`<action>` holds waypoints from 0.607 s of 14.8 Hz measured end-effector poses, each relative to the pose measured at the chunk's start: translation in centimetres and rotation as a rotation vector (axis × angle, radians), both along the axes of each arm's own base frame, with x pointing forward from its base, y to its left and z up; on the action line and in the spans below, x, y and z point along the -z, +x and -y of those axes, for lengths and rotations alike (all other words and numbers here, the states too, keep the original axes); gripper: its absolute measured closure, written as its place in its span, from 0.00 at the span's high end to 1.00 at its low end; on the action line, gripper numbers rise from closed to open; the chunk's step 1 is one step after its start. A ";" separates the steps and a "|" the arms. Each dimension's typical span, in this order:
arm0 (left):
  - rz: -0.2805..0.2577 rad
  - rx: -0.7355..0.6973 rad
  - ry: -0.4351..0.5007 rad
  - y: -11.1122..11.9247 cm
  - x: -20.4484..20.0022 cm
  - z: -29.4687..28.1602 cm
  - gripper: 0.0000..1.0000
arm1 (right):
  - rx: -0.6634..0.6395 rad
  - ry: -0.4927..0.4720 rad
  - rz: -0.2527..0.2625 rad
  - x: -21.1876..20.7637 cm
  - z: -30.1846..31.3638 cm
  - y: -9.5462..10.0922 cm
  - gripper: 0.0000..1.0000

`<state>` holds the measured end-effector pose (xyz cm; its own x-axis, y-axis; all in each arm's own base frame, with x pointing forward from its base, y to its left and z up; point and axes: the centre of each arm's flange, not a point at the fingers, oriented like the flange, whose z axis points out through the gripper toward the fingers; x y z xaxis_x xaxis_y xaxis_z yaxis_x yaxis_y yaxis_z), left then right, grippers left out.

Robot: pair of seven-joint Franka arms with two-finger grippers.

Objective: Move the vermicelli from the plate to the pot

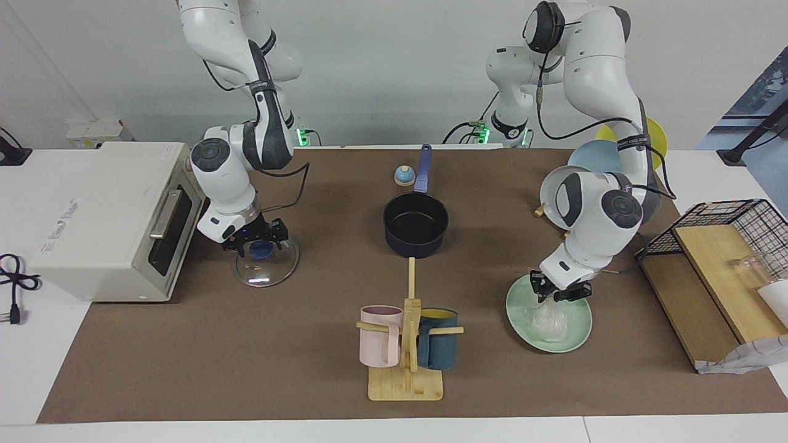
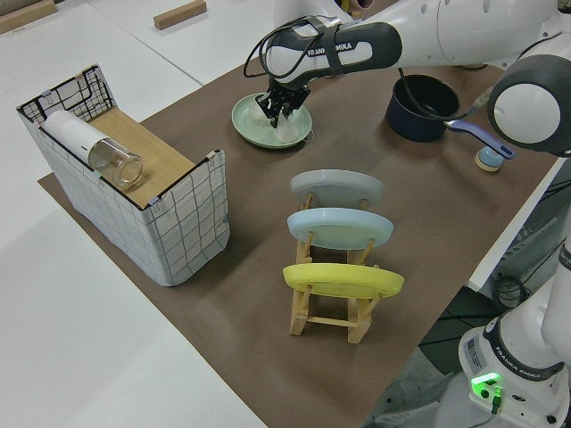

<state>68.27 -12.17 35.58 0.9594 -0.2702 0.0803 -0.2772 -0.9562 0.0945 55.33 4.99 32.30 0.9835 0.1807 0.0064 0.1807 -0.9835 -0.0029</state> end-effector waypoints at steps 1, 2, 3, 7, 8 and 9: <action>-0.004 -0.057 -0.038 0.0 -2.1 0.2 0.25 | 0.000 0.000 -0.004 0.2 0.0 0.0 1.00; -0.014 -0.109 -0.060 -0.3 -4.4 0.6 0.24 | 0.000 0.000 -0.005 0.3 0.0 0.0 1.00; -0.034 -0.149 -0.072 -1.0 -6.8 1.1 0.24 | 0.000 0.000 -0.005 0.3 0.0 0.0 1.00; -0.122 -0.259 -0.096 -6.9 -15.4 7.9 0.24 | -0.001 0.000 -0.005 0.3 0.0 0.0 0.78; -0.142 -0.263 -0.088 -8.9 -16.7 10.9 0.24 | -0.001 0.000 -0.005 0.3 0.0 0.0 0.67; -0.163 -0.260 -0.076 -11.1 -17.3 13.9 0.24 | -0.001 0.000 -0.005 0.3 0.0 0.0 0.67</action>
<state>57.16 -26.09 52.93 0.9975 -0.0136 -0.0694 -0.0001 -0.9816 0.1912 55.34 5.03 32.03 0.9834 0.1816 0.0017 0.1816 -0.9834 -0.0036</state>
